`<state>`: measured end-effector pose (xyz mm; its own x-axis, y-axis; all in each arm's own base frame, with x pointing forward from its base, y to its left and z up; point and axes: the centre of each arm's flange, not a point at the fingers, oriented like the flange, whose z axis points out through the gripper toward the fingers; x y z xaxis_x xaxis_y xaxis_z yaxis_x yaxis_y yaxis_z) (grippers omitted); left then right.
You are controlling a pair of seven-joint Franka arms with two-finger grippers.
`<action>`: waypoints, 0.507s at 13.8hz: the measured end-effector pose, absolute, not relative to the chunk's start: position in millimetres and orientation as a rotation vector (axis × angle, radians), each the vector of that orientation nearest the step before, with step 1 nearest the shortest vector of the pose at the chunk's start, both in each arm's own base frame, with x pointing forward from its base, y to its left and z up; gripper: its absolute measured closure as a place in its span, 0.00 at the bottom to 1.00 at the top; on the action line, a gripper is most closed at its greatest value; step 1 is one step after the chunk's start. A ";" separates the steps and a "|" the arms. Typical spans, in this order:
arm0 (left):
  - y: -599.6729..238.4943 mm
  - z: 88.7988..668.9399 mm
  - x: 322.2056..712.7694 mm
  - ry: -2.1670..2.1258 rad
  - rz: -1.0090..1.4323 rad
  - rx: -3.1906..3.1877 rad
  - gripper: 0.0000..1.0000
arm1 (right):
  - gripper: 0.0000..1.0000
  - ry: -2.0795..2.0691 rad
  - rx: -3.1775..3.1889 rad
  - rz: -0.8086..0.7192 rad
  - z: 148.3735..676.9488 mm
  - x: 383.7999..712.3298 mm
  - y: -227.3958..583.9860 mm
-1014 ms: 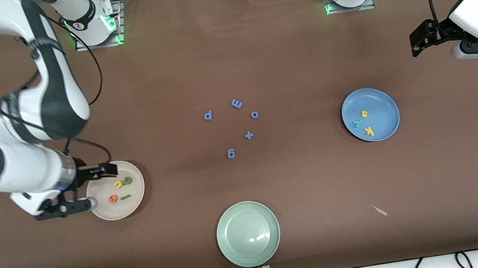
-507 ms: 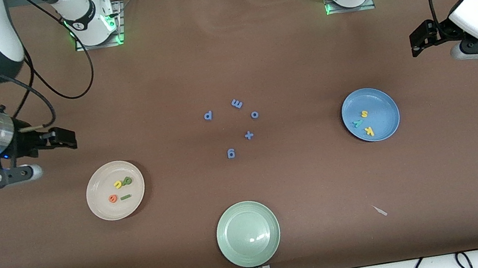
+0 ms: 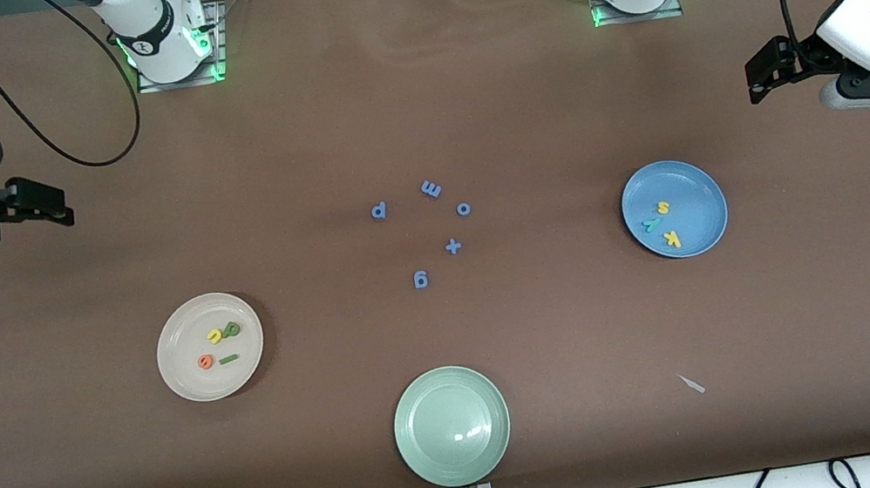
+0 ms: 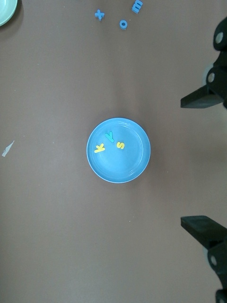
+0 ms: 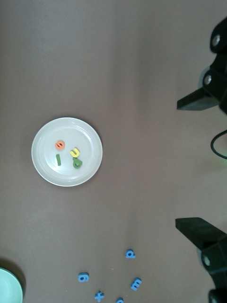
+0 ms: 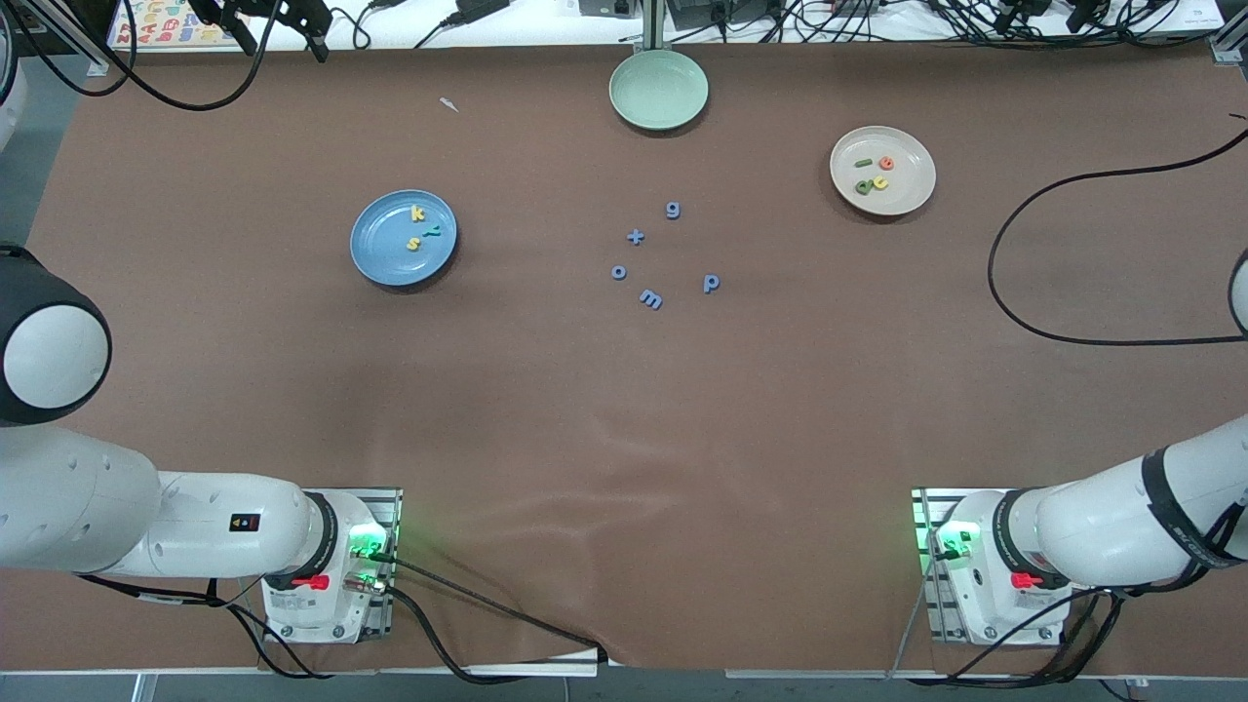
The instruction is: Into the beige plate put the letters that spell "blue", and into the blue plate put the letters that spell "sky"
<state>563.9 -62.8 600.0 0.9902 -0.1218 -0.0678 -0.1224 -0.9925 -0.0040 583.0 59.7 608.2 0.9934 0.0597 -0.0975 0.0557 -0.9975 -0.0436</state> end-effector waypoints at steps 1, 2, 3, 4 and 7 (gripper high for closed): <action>-62.8 599.9 563.9 0.192 0.106 -3.126 0.00 | 0.00 -0.102 -3.103 0.155 609.2 579.2 61.1; -62.7 599.9 563.9 0.192 0.106 -3.126 0.00 | 0.00 -0.120 -3.114 0.157 609.1 577.5 62.1; -62.5 599.9 563.9 0.192 0.106 -3.126 0.00 | 0.00 -0.133 -3.119 0.160 608.2 577.1 62.5; -62.1 599.9 564.0 0.190 0.106 -3.126 0.00 | 0.00 -0.145 -3.122 0.162 607.4 577.2 61.8; -61.7 599.9 564.1 0.189 0.106 -3.126 0.00 | 0.00 -0.159 -3.125 0.156 608.3 577.3 61.6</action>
